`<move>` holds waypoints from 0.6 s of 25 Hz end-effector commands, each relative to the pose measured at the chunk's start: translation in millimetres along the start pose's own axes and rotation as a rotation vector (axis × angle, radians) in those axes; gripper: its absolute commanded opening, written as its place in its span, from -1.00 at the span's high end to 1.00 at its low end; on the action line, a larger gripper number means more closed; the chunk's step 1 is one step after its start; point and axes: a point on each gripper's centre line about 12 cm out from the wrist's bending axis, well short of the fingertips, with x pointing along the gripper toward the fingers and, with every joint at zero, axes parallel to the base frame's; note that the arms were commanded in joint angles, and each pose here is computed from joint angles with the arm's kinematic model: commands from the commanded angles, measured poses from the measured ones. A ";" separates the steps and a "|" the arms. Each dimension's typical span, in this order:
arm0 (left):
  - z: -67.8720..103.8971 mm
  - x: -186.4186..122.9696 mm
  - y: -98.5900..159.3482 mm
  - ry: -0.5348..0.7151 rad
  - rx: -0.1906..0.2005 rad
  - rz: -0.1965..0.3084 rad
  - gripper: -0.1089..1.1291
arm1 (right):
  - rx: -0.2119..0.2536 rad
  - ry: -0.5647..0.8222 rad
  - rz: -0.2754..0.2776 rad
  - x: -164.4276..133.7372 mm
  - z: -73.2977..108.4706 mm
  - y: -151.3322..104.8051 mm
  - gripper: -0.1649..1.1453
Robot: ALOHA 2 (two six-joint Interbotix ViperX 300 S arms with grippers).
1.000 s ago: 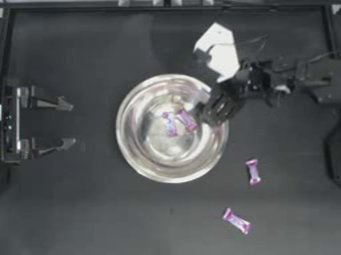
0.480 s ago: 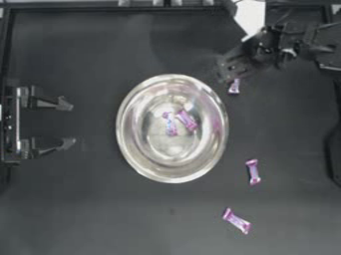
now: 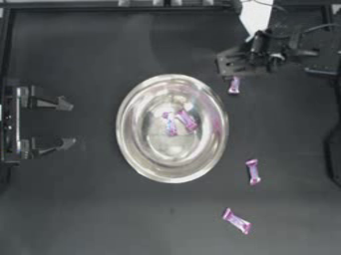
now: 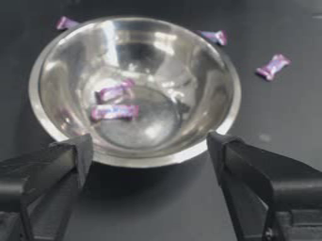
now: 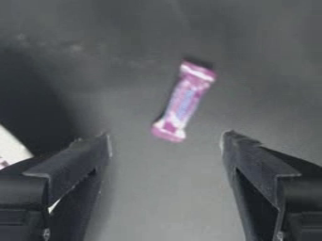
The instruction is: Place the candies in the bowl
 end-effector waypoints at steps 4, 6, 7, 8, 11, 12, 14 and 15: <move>3.8 0.8 0.1 -0.011 0.012 0.001 -0.81 | 0.082 0.014 0.020 3.6 11.2 0.3 -0.75; 3.2 0.9 0.1 -0.009 0.013 0.001 -0.81 | 0.101 0.011 0.040 6.9 13.9 0.1 -0.75; 3.2 0.9 0.1 -0.009 0.013 0.001 -0.81 | 0.108 0.009 0.046 9.0 15.2 -0.5 -0.75; 2.6 0.9 0.2 -0.008 0.013 0.001 -0.81 | 0.118 0.010 0.052 11.1 16.2 -1.1 -0.75; 2.6 0.9 0.2 -0.008 0.013 0.001 -0.81 | 0.131 0.021 0.043 19.4 17.8 -4.2 -0.75; 2.6 0.9 0.2 -0.008 0.013 0.001 -0.81 | 0.132 0.023 0.040 21.7 17.9 -4.2 -0.75; 2.8 0.6 0.2 -0.009 0.013 0.001 -0.81 | 0.136 0.031 0.028 27.8 17.9 -5.8 -0.75; 2.1 0.7 0.2 -0.008 0.013 0.001 -0.81 | 0.137 0.031 0.028 29.5 18.2 -5.7 -0.75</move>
